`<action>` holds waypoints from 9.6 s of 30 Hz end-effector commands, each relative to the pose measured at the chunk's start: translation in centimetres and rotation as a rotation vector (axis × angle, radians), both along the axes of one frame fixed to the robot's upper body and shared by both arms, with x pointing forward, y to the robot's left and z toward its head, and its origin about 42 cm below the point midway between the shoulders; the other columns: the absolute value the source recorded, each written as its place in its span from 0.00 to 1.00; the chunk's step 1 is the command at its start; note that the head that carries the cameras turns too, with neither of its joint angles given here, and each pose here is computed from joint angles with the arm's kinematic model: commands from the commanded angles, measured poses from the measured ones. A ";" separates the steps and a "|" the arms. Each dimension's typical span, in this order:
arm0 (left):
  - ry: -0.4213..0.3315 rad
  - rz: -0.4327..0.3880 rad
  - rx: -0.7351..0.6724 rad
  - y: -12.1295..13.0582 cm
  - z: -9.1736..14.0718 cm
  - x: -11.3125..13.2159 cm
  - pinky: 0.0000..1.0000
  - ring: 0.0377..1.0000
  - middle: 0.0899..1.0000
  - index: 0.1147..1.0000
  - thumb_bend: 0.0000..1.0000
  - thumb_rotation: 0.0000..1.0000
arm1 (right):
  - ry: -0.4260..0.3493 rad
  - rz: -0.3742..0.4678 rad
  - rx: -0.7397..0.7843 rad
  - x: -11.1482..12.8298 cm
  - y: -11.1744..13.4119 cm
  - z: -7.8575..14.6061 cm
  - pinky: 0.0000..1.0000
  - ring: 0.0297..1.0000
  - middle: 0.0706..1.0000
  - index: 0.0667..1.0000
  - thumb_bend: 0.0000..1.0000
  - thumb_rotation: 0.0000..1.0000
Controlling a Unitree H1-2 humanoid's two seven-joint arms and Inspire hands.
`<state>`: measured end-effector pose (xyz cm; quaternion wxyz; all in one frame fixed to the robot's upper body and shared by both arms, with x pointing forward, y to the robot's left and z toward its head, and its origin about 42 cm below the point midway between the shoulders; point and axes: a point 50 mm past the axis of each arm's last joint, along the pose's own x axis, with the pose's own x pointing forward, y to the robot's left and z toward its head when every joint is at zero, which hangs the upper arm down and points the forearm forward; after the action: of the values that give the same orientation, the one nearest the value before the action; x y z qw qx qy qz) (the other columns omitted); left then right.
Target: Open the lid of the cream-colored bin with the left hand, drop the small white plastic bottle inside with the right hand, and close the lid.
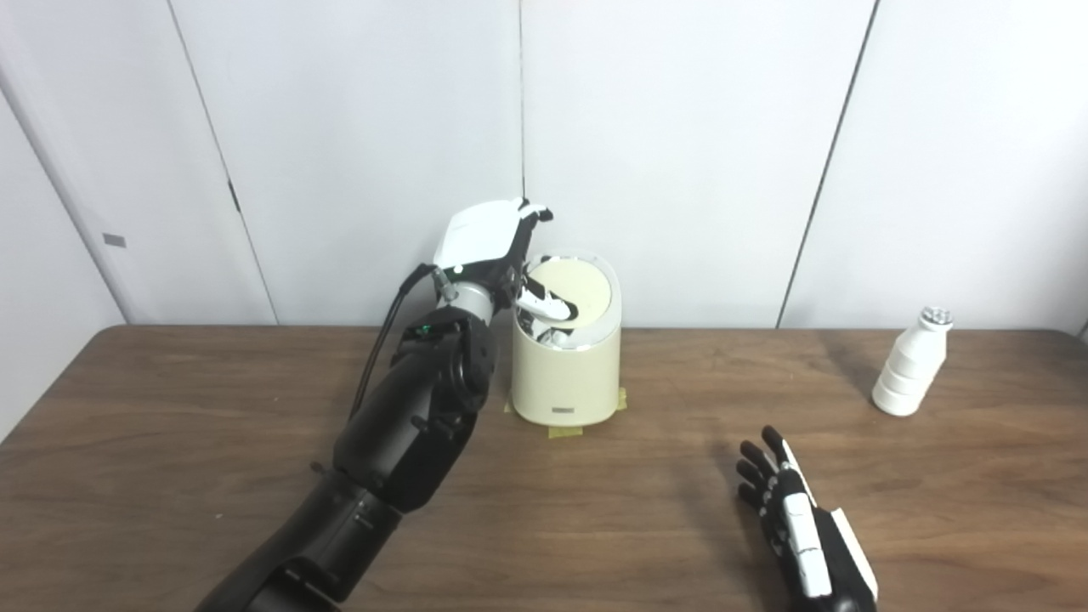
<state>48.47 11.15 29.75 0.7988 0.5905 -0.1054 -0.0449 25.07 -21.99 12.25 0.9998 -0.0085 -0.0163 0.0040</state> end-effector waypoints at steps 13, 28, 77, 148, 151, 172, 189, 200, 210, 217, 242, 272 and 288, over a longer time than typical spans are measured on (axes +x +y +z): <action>-0.035 0.002 0.183 1.0 1.0 0.5 0.85 0.90 0.92 0.89 0.95 0.01 | -0.046 0.000 0.011 0.1 0.3 0.7 0.92 0.93 0.94 1.00 0.53 1.00; -0.082 0.005 -0.108 2.3 4.0 -0.3 0.75 0.85 0.88 0.83 0.70 0.23 | -0.043 0.011 0.006 0.3 0.3 0.8 0.92 0.93 0.93 1.00 0.51 1.00; 0.097 0.081 -1.191 12.9 -11.5 -19.1 0.89 0.88 0.90 0.91 0.45 0.84 | -0.153 -0.130 -0.162 1.5 -3.6 6.8 0.79 0.86 0.87 0.91 0.72 0.36; 0.177 0.099 -1.219 15.4 -9.3 -19.6 1.00 0.97 0.97 1.00 0.23 0.92 | -0.054 -0.656 -0.738 14.7 -19.1 10.8 0.60 0.73 0.80 0.84 0.91 0.12; 0.171 0.105 -1.220 15.6 -9.3 -19.6 0.99 0.96 0.97 1.00 0.24 0.90 | -0.037 -0.626 -0.722 15.4 -19.2 11.1 0.66 0.78 0.82 0.85 0.90 0.12; 0.170 0.100 -1.222 15.5 -9.1 -19.4 0.98 0.98 0.98 1.00 0.23 0.89 | 0.028 -0.419 -0.886 16.9 -16.6 11.0 0.66 0.78 0.83 0.85 0.97 0.16; 0.152 0.089 -1.233 15.4 -8.6 -20.0 0.98 0.97 0.97 1.00 0.23 0.84 | -0.038 -0.430 -0.863 17.1 -16.9 9.7 0.59 0.68 0.74 0.78 0.81 0.21; 0.159 0.084 -1.231 15.3 -8.7 -20.3 0.99 0.97 0.97 1.00 0.23 0.80 | -0.051 -0.459 -0.806 17.4 -17.2 8.9 0.54 0.62 0.67 0.72 0.82 0.17; 0.163 0.052 -1.218 15.5 -8.2 -20.5 0.96 0.97 0.97 1.00 0.24 0.71 | 0.007 -0.497 -0.616 18.0 -17.3 8.4 0.61 0.69 0.73 0.74 0.79 0.20; 0.167 0.041 -1.216 15.6 -8.0 -20.6 0.97 0.97 0.97 1.00 0.23 0.62 | 0.011 -0.516 -0.598 18.7 -17.1 8.0 0.63 0.69 0.72 0.74 0.78 0.18; 0.176 0.043 -1.212 15.4 -8.2 -20.6 0.99 0.98 0.97 1.00 0.21 0.62 | -0.082 -0.625 -0.558 18.8 -16.4 7.8 0.30 0.33 0.42 0.50 0.51 0.00; 0.197 0.140 -1.326 13.4 -12.6 -22.6 0.98 0.95 0.96 0.94 0.44 0.59 | -0.498 -0.363 -0.597 11.9 -7.8 16.4 0.39 0.40 0.42 0.48 0.52 0.00; 0.187 0.174 -1.299 11.5 -14.4 -22.7 0.89 0.91 0.92 0.91 0.53 0.67 | -0.572 -0.121 -0.453 12.6 2.1 17.5 0.30 0.34 0.43 0.52 0.51 0.00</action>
<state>25.82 23.08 15.02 0.9989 -0.0067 0.0267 0.0390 37.19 -20.50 27.36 0.9418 -0.2332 -0.2360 -0.0537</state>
